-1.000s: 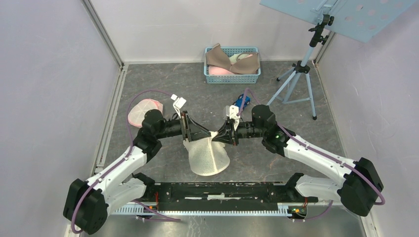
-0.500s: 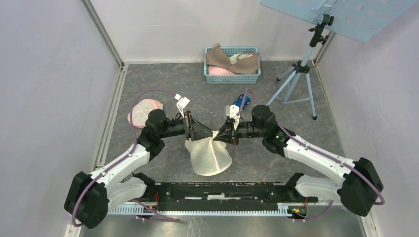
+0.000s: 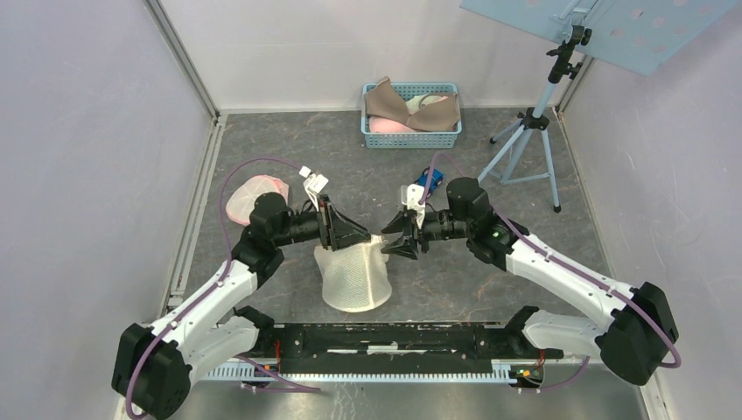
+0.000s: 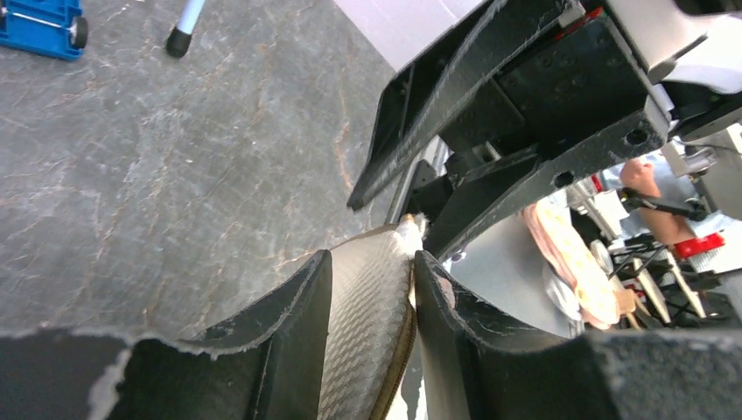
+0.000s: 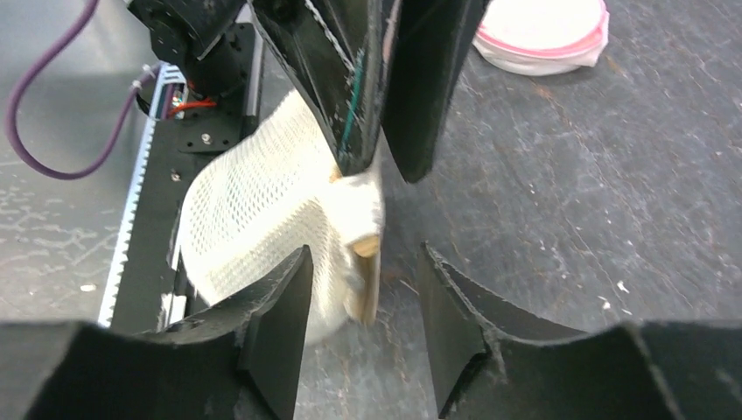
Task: Unzip the laundry bag and remove the bra
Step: Adjust the laundry bag at the center of the board.
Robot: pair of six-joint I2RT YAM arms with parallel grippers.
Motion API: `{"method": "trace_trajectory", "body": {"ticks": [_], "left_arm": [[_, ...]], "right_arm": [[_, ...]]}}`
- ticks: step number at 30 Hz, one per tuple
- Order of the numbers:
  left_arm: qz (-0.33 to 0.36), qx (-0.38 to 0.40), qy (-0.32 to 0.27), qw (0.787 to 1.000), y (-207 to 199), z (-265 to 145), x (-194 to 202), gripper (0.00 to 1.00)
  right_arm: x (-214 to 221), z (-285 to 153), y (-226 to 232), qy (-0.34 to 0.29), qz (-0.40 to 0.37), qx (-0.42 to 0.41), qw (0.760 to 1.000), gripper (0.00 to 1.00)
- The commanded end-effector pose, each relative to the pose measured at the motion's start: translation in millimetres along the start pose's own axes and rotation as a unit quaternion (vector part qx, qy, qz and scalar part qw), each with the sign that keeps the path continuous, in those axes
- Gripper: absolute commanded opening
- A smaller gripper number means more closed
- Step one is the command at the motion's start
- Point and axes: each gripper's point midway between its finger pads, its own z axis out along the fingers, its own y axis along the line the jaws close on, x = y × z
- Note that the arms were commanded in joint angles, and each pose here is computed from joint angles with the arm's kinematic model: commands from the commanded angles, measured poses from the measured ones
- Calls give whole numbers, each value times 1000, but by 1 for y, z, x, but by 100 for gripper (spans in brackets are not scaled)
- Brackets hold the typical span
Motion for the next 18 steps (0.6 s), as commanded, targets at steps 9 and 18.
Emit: {"method": "trace_trajectory", "body": {"ticks": [9,18], "left_arm": [[182,61,45,980,-13,-8,-2,2],[188,42,26,981,-6,-7,-7,2]], "right_arm": [[-7,-21,2,16,-74,-29,997,44],[-7,-7,24,-29,82,-70,994,33]]}}
